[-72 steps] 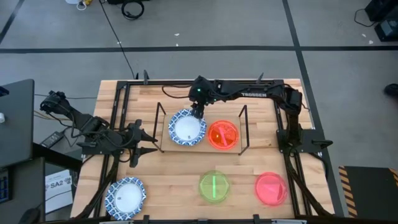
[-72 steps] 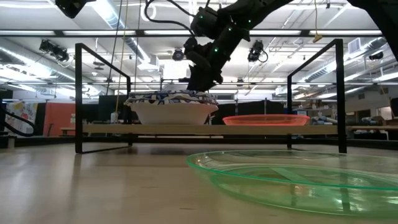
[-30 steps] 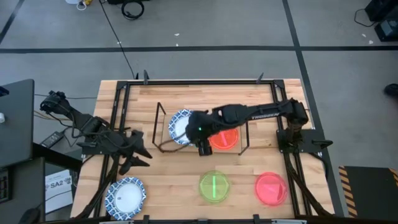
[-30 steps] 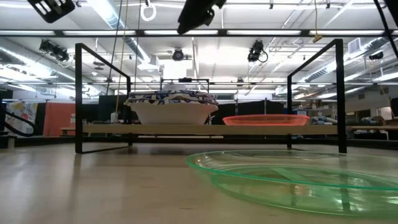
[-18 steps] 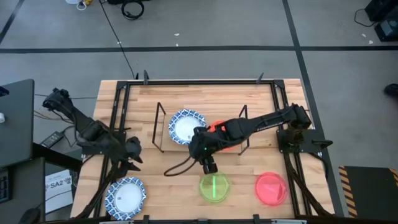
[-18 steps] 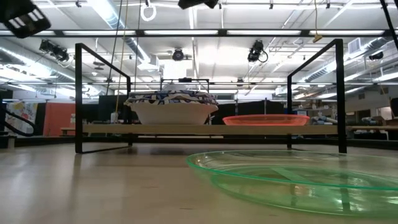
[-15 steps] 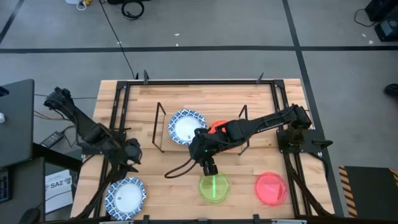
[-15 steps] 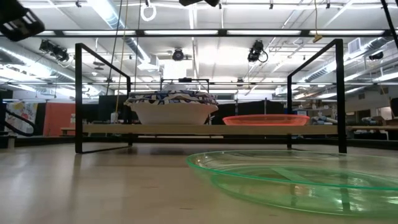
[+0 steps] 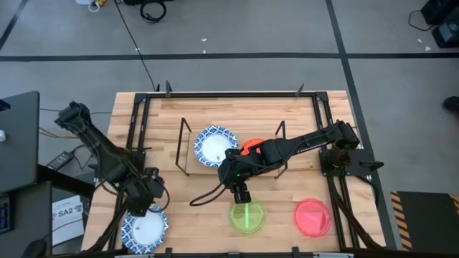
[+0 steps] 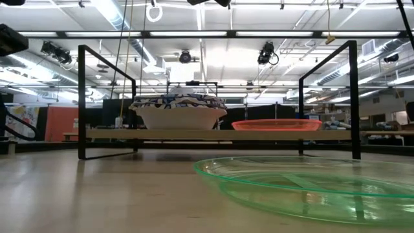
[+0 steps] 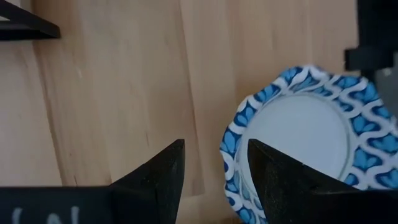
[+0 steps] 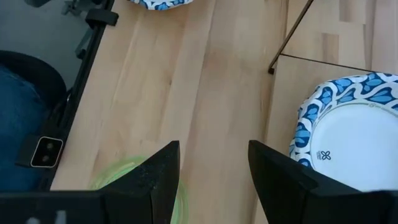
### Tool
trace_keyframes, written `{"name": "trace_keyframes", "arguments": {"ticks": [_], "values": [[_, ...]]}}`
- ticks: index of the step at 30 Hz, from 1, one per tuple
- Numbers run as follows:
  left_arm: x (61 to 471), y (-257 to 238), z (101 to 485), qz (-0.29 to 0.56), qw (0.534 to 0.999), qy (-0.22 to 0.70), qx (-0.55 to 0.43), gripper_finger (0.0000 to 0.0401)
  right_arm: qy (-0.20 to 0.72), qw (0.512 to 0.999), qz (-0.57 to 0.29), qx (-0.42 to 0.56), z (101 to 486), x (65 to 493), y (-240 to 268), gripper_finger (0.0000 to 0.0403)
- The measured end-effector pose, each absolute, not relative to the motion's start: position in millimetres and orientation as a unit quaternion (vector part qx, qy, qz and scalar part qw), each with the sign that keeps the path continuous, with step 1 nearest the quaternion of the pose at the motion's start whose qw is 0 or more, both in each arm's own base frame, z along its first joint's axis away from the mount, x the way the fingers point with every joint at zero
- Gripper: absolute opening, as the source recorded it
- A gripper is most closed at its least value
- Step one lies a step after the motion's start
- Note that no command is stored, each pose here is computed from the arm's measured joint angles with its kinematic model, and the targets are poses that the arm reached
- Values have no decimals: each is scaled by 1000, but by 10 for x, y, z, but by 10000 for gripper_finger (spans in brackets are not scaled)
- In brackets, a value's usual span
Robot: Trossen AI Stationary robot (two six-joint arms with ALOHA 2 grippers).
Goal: Place and stack plates onto a shelf
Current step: Stack the blue patterned bowl on top of the blue patterned bowl on the shelf
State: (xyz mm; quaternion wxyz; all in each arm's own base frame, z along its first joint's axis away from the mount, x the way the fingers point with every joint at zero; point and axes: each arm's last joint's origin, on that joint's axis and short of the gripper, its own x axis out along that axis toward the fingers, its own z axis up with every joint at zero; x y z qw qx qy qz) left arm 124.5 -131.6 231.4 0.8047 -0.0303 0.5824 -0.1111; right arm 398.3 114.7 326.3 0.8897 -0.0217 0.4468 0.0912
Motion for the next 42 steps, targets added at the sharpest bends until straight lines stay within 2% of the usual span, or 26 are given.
{"name": "trace_keyframes", "arguments": {"ticks": [15, 32, 42], "values": [[1287, -1604, 1987, -122, 751, 648, 18, 183, 446, 890, 88, -24, 3262, 3985, 1145, 196], [1404, -1780, 1671, -106, 731, 673, 40, 181, 446, 890, 88, -25, 3261, 3985, 1145, 196], [1418, -1805, 1649, -113, 729, 675, 34, 118, 445, 890, 94, -36, 3260, 3985, 1145, 196]]}}
